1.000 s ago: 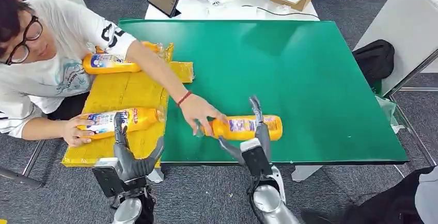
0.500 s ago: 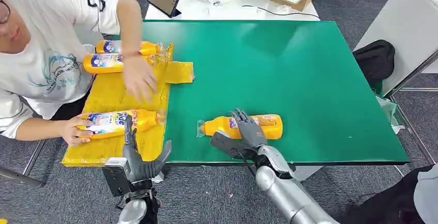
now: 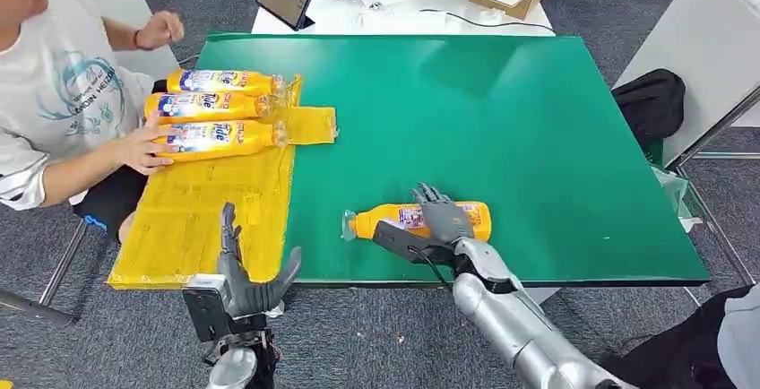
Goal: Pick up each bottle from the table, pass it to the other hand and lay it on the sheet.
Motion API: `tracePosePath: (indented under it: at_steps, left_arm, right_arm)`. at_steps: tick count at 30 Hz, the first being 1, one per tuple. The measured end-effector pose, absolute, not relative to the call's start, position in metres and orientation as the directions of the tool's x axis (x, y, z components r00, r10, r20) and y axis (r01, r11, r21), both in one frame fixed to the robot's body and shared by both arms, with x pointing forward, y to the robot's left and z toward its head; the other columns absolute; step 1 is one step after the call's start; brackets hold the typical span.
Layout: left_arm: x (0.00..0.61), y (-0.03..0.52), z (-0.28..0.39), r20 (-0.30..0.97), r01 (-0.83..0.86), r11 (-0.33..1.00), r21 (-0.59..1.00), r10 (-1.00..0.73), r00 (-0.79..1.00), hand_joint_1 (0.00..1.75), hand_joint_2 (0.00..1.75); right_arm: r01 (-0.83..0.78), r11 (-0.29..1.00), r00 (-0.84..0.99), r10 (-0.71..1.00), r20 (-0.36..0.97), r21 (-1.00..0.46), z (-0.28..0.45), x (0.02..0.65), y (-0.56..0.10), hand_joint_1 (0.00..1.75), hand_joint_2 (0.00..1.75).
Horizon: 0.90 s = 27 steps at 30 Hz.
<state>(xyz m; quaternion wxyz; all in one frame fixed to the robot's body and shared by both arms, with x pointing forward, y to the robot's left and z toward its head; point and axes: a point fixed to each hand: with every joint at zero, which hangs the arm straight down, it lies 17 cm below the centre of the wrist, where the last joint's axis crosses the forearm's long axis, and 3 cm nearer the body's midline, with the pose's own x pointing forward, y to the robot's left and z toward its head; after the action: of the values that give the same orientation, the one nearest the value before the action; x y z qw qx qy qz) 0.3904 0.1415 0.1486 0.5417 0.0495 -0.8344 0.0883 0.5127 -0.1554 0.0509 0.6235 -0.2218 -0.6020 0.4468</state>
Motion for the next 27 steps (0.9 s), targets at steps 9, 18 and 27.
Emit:
tracePosePath:
  at_steps: [9,18,27]
  left_arm:
    - [0.393,0.133,0.141,0.921,-0.158,0.983,-0.096,0.027,-0.389,0.00,1.75]
    - [0.400,0.120,0.135,0.929,-0.127,0.986,-0.104,0.051,-0.365,0.00,1.75]
    - [0.404,0.110,0.131,0.935,-0.109,0.987,-0.115,0.071,-0.349,0.00,1.75]
  right_arm:
    - [-0.409,0.414,-0.043,0.881,0.470,-0.813,0.033,0.524,-0.178,0.00,1.75]
    - [-0.503,0.353,0.029,0.919,0.393,-0.789,0.014,0.533,-0.216,1.75,1.75]
    - [-0.515,0.420,0.074,0.890,0.449,-0.748,0.008,0.535,-0.230,1.75,1.75]
